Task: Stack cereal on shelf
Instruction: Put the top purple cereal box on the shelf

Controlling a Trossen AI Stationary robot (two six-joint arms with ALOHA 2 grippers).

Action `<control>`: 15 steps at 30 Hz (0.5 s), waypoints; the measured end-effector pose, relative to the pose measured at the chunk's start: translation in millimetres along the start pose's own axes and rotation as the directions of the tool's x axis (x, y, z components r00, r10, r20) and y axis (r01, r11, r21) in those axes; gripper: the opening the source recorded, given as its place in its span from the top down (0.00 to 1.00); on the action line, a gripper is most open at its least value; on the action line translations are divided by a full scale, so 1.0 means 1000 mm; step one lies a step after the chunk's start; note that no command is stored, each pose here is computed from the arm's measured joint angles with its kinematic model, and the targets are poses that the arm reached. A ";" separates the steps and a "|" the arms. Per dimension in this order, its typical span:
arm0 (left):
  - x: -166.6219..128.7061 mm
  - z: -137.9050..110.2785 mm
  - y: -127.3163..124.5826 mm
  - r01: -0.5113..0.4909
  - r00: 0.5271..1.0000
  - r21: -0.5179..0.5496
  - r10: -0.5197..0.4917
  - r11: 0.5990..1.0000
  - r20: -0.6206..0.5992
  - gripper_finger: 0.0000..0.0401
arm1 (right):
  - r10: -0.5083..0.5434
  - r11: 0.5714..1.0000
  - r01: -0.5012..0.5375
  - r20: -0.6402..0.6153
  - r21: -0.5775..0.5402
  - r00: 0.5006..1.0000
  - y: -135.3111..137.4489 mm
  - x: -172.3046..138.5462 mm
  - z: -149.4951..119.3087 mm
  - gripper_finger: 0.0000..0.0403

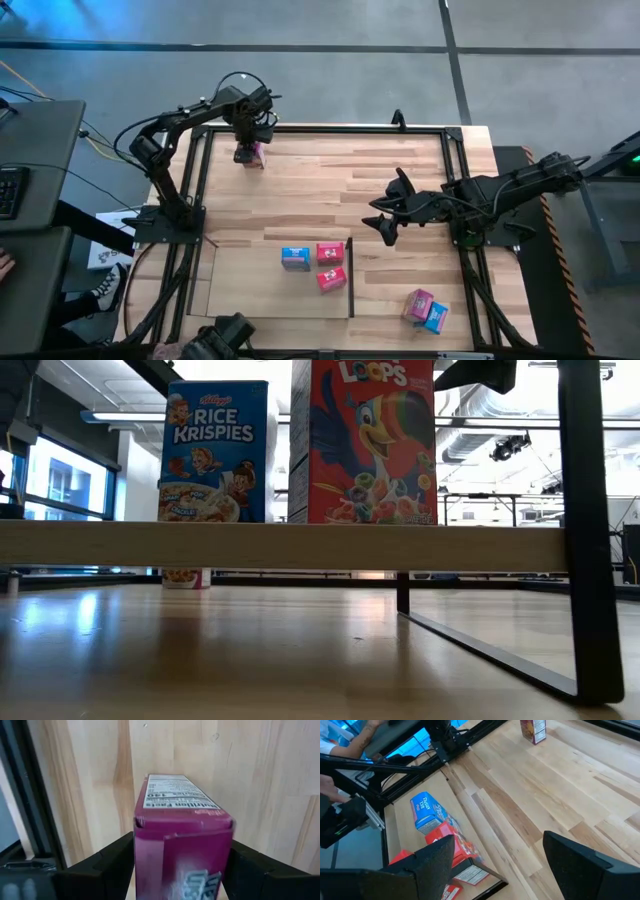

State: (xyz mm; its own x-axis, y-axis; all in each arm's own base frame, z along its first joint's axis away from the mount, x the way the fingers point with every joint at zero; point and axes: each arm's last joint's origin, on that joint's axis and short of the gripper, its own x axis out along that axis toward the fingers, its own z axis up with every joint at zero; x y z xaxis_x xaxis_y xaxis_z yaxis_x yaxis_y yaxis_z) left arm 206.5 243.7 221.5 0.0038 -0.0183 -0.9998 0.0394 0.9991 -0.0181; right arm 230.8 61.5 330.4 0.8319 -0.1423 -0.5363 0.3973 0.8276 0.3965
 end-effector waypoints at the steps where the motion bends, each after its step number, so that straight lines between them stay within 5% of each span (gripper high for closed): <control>1: 0.001 0.000 0.001 0.004 1.000 0.002 -0.004 1.000 -0.003 0.39 | -0.001 1.000 0.001 0.001 0.000 1.000 0.000 0.000 0.000 0.26; 15: 0.005 0.003 0.001 -0.002 1.000 0.026 0.002 1.000 -0.011 0.43 | -0.001 1.000 0.001 0.001 0.000 1.000 0.000 0.000 0.000 0.26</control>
State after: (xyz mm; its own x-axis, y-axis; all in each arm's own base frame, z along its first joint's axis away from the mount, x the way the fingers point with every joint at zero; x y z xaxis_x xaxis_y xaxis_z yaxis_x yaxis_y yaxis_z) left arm 210.1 244.9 216.2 -0.0071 -0.0159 -0.9998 0.0652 0.9977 -0.0163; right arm 230.8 61.5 330.4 0.8321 -0.1439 -0.5356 0.3980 0.8275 0.3961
